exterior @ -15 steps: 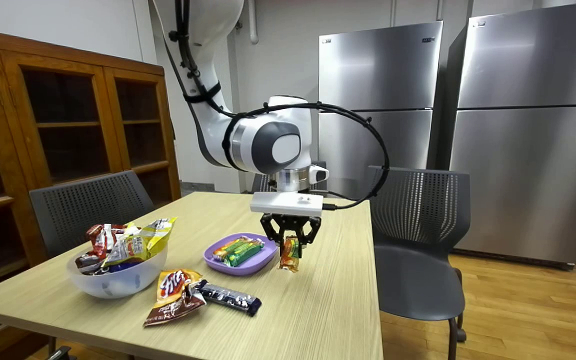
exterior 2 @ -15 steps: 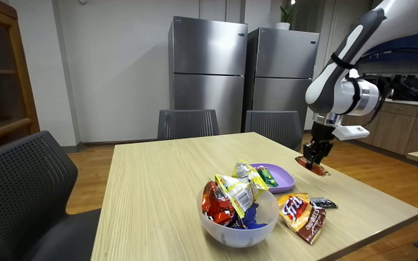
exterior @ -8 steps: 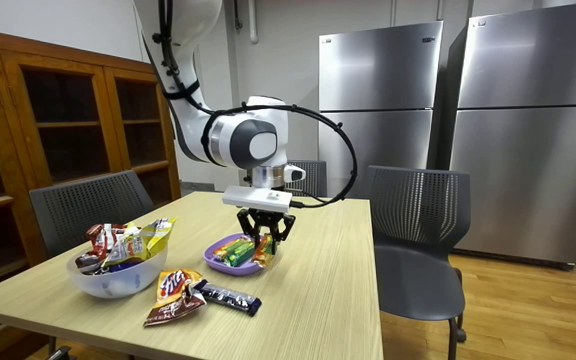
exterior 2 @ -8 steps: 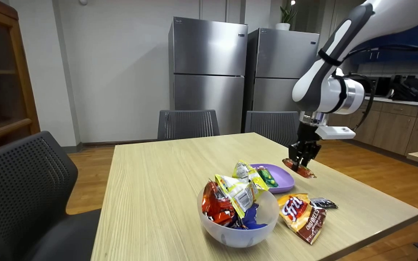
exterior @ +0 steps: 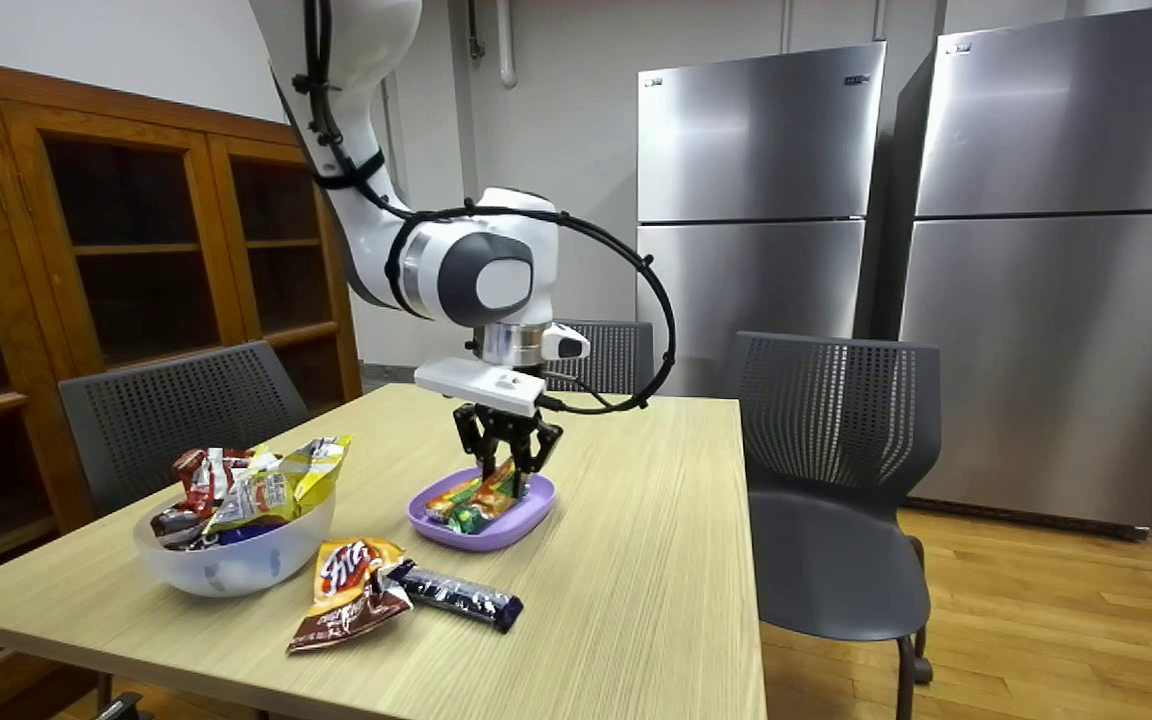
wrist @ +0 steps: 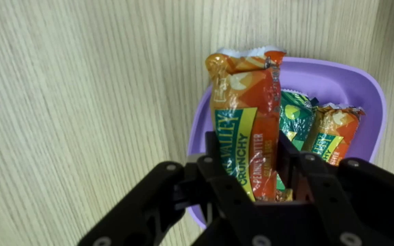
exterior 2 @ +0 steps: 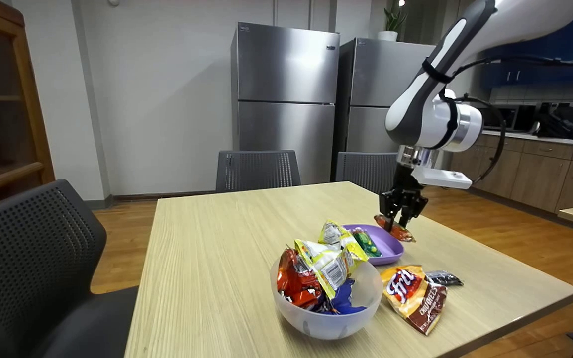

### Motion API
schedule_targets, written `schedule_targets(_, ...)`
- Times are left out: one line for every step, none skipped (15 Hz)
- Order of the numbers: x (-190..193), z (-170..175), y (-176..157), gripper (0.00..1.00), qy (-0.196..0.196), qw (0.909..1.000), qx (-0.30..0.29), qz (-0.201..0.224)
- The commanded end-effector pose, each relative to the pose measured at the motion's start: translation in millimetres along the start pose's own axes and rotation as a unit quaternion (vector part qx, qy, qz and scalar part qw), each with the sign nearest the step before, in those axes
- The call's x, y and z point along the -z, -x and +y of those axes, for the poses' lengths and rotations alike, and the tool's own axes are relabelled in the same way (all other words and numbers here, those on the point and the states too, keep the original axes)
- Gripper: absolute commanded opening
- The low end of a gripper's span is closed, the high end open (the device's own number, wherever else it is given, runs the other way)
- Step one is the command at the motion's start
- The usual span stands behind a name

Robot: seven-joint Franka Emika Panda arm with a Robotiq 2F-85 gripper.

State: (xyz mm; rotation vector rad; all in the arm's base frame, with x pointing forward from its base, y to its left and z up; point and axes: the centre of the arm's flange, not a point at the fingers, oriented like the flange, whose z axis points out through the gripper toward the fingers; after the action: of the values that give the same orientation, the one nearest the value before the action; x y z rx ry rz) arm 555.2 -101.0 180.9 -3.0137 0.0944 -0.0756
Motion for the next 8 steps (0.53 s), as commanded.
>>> schedule_targets(0.2,-7.8,-18.1,0.17,-0.008,0.9991,-0.041,-0.005)
schedule_targets(-1.9,-8.5,-21.5,0.17,-0.009,0.9988,-0.048,-0.008)
schedule_targets(-3.8,-9.2,-24.2,0.17,-0.008,0.9984,-0.055,-0.008)
schedule_targets(-6.2,-9.8,-26.4,0.17,-0.008,0.9981,-0.06,-0.01)
schedule_targets(-8.8,-10.2,-28.5,0.17,-0.007,0.9977,-0.066,-0.011)
schedule_targets(-11.6,-10.3,-30.5,0.17,-0.006,0.9973,-0.072,-0.013)
schedule_targets(-15.1,-9.9,-32.0,0.17,-0.004,0.9968,-0.078,-0.016)
schedule_targets(-18.6,-9.2,-33.7,0.17,-0.003,0.9963,-0.084,-0.017)
